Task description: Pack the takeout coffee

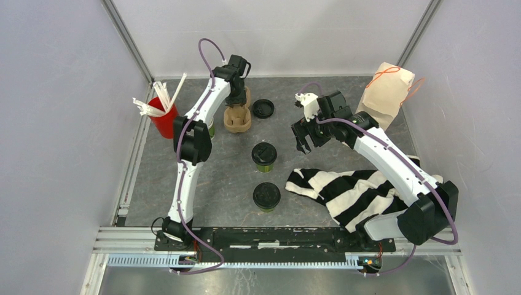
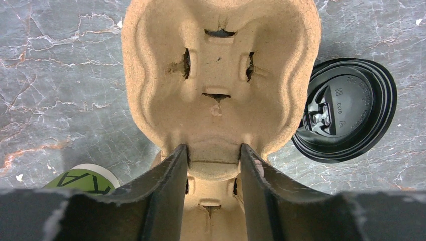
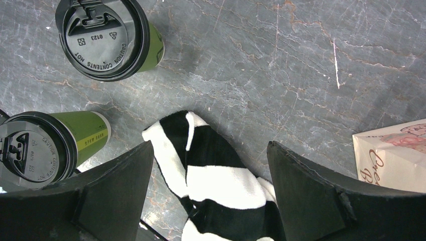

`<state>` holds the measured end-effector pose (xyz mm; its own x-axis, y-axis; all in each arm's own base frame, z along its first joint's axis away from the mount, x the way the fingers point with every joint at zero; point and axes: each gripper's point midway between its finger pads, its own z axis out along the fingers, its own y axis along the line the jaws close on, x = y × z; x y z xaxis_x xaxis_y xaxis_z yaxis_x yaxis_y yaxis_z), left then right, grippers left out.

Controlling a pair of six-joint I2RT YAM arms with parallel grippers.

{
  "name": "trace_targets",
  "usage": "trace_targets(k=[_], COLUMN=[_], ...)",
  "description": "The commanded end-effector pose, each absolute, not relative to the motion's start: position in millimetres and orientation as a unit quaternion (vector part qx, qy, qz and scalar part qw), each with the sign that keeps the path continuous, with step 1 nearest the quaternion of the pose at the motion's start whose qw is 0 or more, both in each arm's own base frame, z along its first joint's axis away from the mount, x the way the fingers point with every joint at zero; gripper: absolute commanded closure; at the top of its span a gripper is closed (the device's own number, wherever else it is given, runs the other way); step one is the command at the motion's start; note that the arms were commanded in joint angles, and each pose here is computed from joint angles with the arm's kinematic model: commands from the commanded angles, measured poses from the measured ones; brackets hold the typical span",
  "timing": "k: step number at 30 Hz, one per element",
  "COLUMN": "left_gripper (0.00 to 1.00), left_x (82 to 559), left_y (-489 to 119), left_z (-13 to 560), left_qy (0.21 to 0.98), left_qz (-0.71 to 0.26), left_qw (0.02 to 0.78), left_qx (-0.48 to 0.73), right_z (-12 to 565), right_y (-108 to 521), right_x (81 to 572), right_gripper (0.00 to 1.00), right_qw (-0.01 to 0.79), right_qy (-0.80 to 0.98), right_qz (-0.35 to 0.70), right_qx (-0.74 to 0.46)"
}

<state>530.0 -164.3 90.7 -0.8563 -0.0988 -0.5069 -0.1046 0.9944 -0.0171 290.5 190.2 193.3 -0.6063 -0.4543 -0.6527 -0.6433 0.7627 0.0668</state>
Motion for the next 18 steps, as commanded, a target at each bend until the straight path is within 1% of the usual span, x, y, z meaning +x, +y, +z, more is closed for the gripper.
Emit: trace_targets(k=[1,10,14,15,17,18], left_gripper=[0.57,0.77,0.86,0.88,0.97,0.98], left_x=[539.9,538.7,535.2,535.6,538.1,538.9], left_y=[-162.9,-156.6,-153.6,-150.9,-147.0,-147.6], left_z=[100.7,132.6,153.0,152.3,138.3,132.6], left_qy=[0.956,0.947,0.938,0.937,0.944,0.947], left_qz=[0.001,0.013,0.04,0.045,0.025,-0.002], left_qw=[0.284,0.311,0.336,0.337,0.318,0.303], left_qx=[-0.074,-0.078,-0.074,-0.076,-0.088,-0.105], right_z=[207.3,206.0,206.3,206.1,205.8,205.8], right_y=[195.3,194.9,195.6,196.0,196.7,197.0], right_x=[298.3,299.0,299.4,299.5,299.4,299.4], right_gripper=[0.1,0.1,0.1,0.1,0.11,0.1], right_qw=[0.336,0.334,0.334,0.334,0.333,0.333], right_qy=[0.874,0.875,0.875,0.875,0.875,0.874], right_qz=[0.15,0.148,0.149,0.151,0.152,0.153], right_qx=[-0.317,-0.317,-0.317,-0.317,-0.318,-0.318])
